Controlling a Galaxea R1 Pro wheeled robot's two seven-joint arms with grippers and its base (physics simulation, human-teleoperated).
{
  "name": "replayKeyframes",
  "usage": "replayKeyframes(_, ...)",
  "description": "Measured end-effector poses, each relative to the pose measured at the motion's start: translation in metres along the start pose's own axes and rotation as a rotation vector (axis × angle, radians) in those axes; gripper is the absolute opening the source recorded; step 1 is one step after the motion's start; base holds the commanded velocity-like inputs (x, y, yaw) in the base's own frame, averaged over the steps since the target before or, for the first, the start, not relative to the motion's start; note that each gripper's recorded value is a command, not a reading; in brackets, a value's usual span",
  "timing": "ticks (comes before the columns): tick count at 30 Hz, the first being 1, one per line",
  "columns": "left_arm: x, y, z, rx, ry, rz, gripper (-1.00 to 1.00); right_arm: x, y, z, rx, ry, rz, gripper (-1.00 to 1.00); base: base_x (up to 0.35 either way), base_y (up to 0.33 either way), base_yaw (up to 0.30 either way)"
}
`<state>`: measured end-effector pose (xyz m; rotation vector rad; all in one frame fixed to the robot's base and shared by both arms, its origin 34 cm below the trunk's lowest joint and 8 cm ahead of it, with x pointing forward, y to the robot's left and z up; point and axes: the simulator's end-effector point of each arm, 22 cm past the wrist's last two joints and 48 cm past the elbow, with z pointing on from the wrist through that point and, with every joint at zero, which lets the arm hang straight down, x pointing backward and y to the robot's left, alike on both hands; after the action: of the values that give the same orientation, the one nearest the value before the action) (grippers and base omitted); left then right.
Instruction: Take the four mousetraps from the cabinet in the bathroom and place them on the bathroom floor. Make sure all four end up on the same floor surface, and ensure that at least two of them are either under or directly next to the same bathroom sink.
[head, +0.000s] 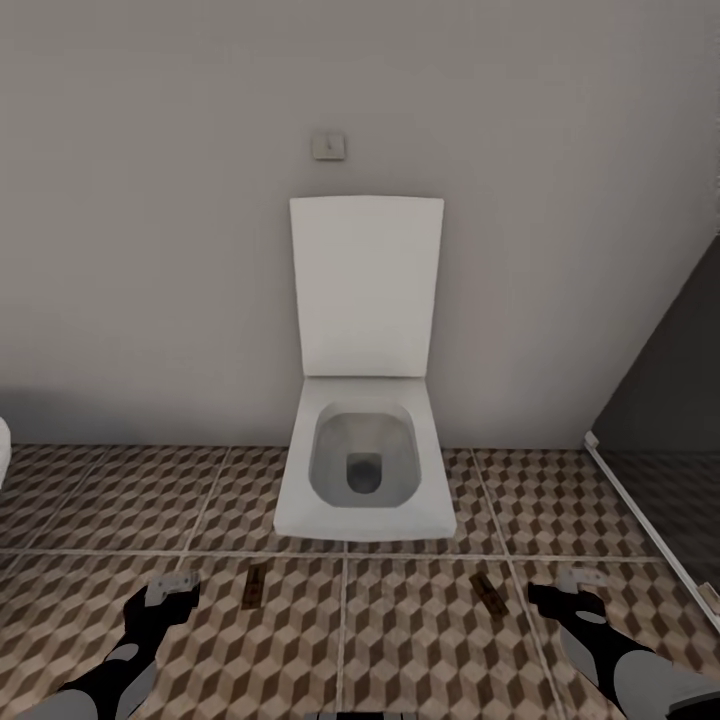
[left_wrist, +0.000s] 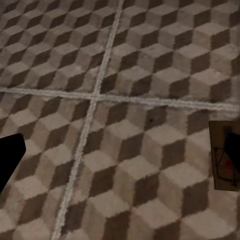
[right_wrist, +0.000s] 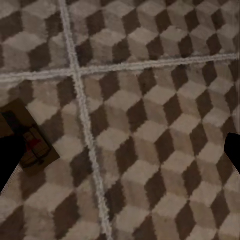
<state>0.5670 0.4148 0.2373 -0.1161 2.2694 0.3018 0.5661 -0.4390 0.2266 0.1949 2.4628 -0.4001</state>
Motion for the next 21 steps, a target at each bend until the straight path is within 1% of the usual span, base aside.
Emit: replayKeyframes(21,-0.047,0.004,-0.013,-0.002,-0.083,-0.023,1.00,-0.044,-0.006,-0.022,-0.004,-0.082,0.024,1.00,0.000,0.000,0.000)
